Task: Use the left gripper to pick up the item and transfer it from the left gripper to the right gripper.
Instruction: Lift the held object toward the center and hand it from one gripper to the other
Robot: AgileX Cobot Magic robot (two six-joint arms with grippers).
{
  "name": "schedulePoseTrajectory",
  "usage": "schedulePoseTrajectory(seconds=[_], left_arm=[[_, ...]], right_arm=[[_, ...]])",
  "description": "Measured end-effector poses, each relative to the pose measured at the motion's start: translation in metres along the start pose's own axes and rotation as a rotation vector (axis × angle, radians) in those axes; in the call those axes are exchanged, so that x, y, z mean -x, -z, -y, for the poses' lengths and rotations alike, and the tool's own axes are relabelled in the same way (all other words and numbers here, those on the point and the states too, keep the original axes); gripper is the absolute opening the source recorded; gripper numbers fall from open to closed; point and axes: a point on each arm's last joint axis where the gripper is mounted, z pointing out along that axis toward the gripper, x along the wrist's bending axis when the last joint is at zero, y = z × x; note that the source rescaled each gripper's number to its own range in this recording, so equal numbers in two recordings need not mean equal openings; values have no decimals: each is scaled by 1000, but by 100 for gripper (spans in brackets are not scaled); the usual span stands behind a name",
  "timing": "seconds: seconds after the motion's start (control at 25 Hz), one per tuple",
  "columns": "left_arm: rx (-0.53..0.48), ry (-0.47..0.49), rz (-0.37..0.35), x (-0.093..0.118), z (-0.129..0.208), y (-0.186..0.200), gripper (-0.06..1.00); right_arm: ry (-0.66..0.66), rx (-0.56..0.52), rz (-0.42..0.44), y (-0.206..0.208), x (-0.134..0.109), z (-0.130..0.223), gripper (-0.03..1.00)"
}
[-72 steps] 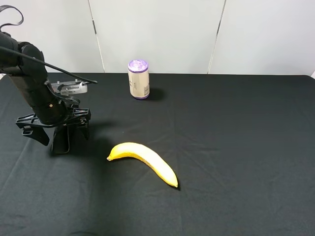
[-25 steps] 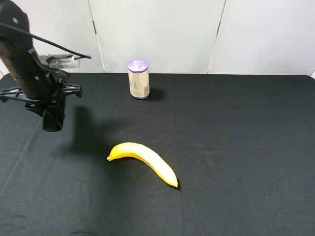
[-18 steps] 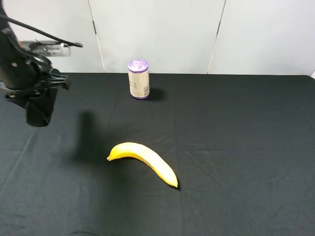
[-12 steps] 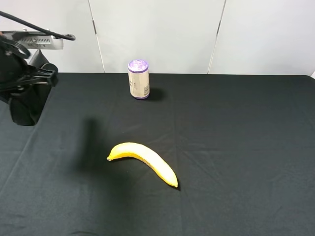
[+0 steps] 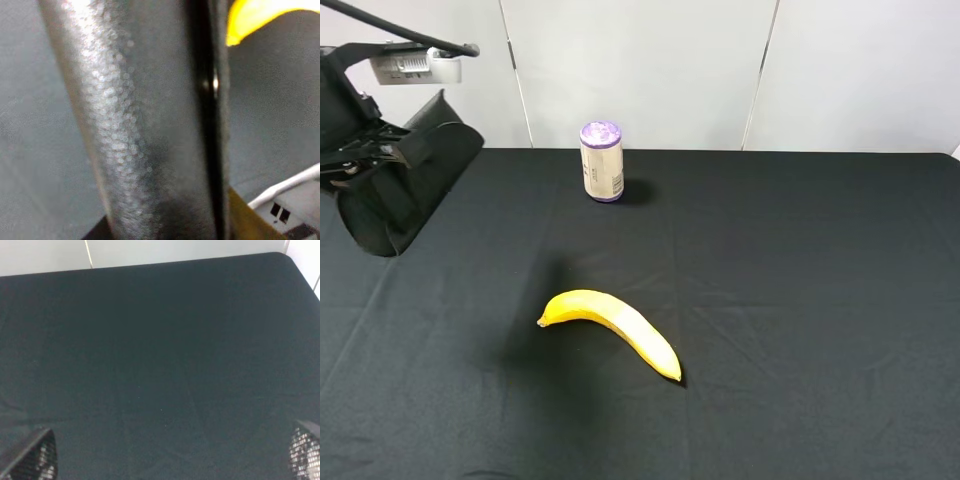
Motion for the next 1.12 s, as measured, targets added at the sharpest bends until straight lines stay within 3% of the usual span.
schedulePoseTrajectory(seconds=[0.4,0.6,0.92,1.0,1.12], left_arm=[[25,-333,68,9,-2,-1,1],[8,-482,75,26,-6,-9,1],[-52,-705,-21,61,-16,-35,1],[-46,-734,-27,65,-17,-37,1],[-35,-854,-30,82,-16,-42,1]], right_arm=[[0,0,0,0,0,0,100],[0,1,0,0,0,0,100],[0,1,0,0,0,0,100],[-1,1,-1,0,0,0,100],[-2,1,-4,0,0,0,100]])
